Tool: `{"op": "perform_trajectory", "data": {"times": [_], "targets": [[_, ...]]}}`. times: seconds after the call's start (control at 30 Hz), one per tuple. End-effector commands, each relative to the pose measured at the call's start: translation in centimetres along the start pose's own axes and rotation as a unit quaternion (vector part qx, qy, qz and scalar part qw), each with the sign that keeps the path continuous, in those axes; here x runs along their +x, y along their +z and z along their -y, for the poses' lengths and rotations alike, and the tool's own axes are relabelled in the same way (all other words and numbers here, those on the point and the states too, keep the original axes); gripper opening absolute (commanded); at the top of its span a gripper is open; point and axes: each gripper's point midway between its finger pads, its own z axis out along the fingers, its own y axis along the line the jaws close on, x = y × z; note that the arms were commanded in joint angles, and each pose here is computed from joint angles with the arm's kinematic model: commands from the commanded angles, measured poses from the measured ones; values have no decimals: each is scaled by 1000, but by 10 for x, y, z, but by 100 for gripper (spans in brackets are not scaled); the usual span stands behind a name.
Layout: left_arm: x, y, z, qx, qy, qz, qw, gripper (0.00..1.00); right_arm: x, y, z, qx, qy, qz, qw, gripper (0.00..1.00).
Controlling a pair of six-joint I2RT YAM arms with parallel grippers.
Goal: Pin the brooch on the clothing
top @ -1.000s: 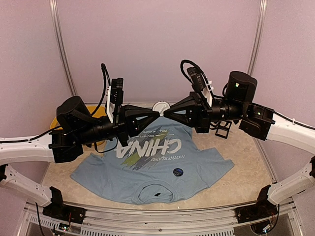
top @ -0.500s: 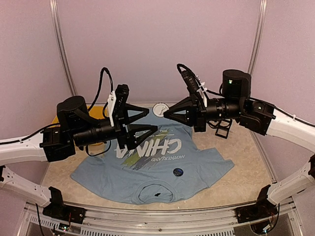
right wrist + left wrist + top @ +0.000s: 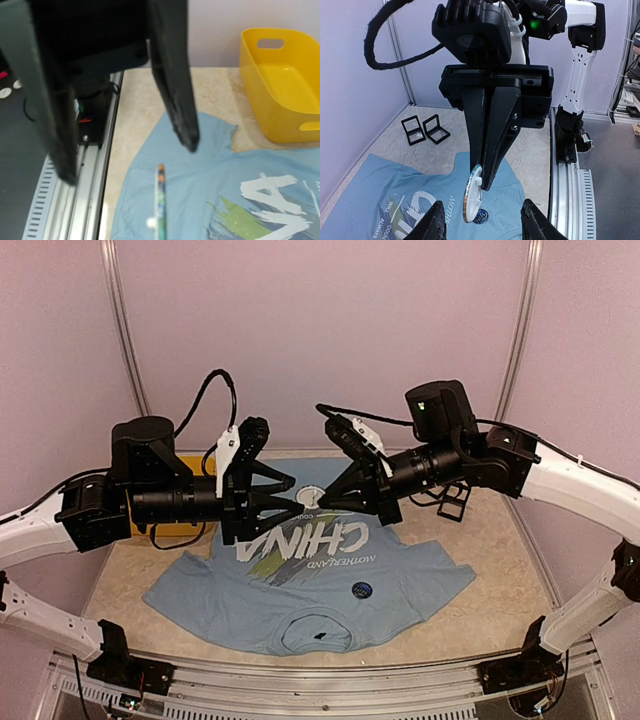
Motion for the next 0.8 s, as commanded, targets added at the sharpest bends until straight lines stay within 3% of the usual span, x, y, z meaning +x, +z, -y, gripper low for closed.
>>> {"op": "perform_trajectory", "data": {"times": [0.0, 0.33, 0.47, 0.77], "targets": [[4, -2, -3, -4, 11, -23, 1000, 45, -11, -1, -10, -15, -19, 3, 1000, 0], [0, -1, -14, -13, -9, -2, 1000, 31, -19, 0, -17, -23, -26, 13, 999, 0], [-1, 2, -14, -9, -17, 5, 1000, 12, -19, 1, -19, -28, -28, 15, 999, 0], [0, 4, -7, 13, -18, 7, 1000, 14, -22, 2, -20, -28, -31, 20, 999, 0]]}}
